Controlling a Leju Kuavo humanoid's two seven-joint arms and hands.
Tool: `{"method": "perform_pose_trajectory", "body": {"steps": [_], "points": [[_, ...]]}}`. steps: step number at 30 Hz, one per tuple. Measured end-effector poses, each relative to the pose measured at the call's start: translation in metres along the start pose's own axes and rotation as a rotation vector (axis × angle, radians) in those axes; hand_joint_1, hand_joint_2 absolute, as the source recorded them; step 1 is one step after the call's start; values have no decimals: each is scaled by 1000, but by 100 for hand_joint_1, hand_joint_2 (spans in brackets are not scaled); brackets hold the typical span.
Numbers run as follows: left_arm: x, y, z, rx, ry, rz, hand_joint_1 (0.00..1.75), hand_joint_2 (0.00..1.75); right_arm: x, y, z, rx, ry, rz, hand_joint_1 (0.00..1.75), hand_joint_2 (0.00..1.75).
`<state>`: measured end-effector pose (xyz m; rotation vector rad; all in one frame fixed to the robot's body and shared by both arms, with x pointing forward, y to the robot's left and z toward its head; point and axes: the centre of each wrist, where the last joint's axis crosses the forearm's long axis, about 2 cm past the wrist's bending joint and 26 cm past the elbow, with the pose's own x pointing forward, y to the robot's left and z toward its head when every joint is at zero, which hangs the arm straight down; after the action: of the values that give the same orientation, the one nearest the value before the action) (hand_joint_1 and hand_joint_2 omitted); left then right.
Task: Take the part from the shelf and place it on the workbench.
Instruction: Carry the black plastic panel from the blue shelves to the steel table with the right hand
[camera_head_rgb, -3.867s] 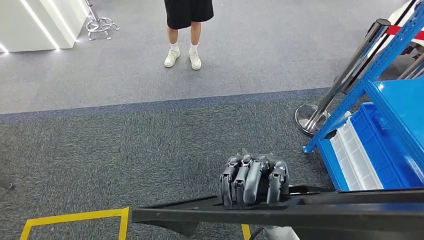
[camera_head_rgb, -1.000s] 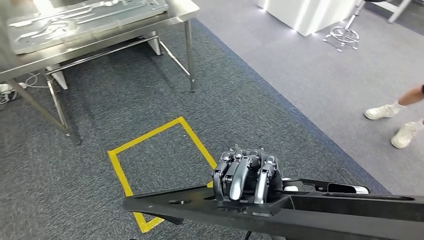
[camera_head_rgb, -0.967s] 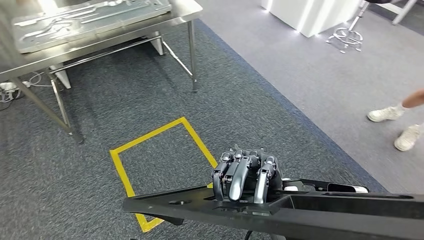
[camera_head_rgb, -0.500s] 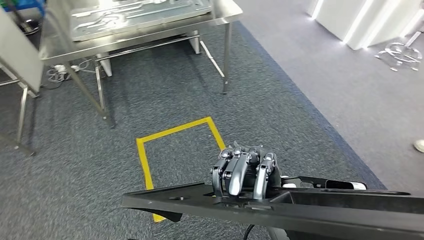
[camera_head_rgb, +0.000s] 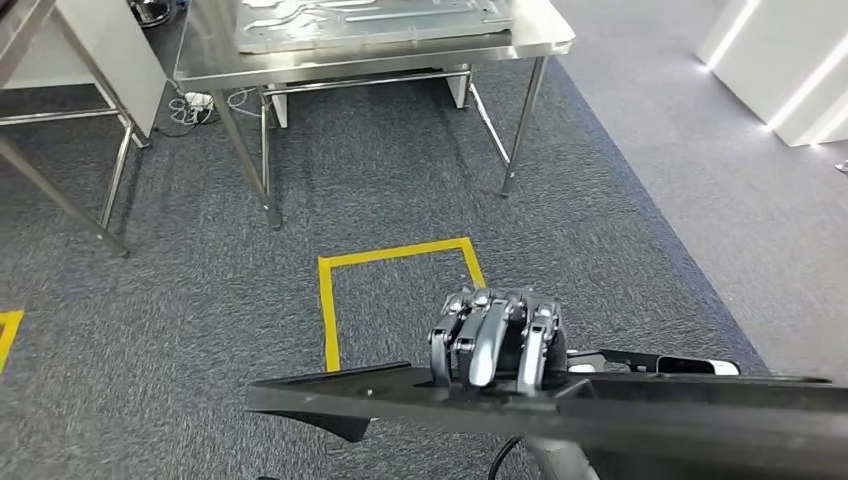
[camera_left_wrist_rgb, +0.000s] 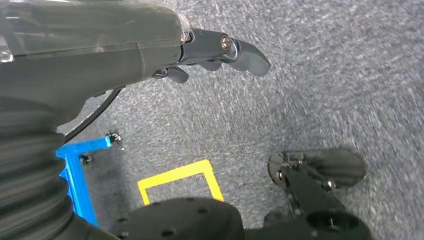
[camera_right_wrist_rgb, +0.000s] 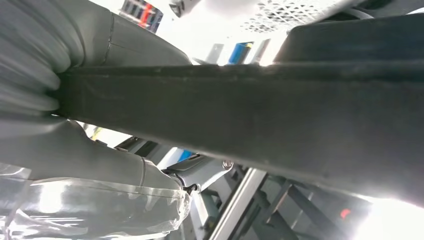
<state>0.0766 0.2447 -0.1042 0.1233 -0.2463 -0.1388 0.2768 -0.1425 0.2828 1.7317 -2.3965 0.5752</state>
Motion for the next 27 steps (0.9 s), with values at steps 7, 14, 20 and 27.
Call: {"method": "perform_pose_trajectory", "body": {"steps": [7,14,20,27], "points": [[-1,-1,0,0,3,-6,0,175,0,0,2,-21,-17,-20,175,175],[0,-1,0,2,0,-14,0,175,-1,2,4,-30,-12,-16,175,175],[3,0,0,0,-20,-24,0,175,-1,5,7,-37,-2,-13,175,175],[1,-2,0,-6,-19,-34,0,175,1,5,7,-30,-1,-5,175,175]]}}
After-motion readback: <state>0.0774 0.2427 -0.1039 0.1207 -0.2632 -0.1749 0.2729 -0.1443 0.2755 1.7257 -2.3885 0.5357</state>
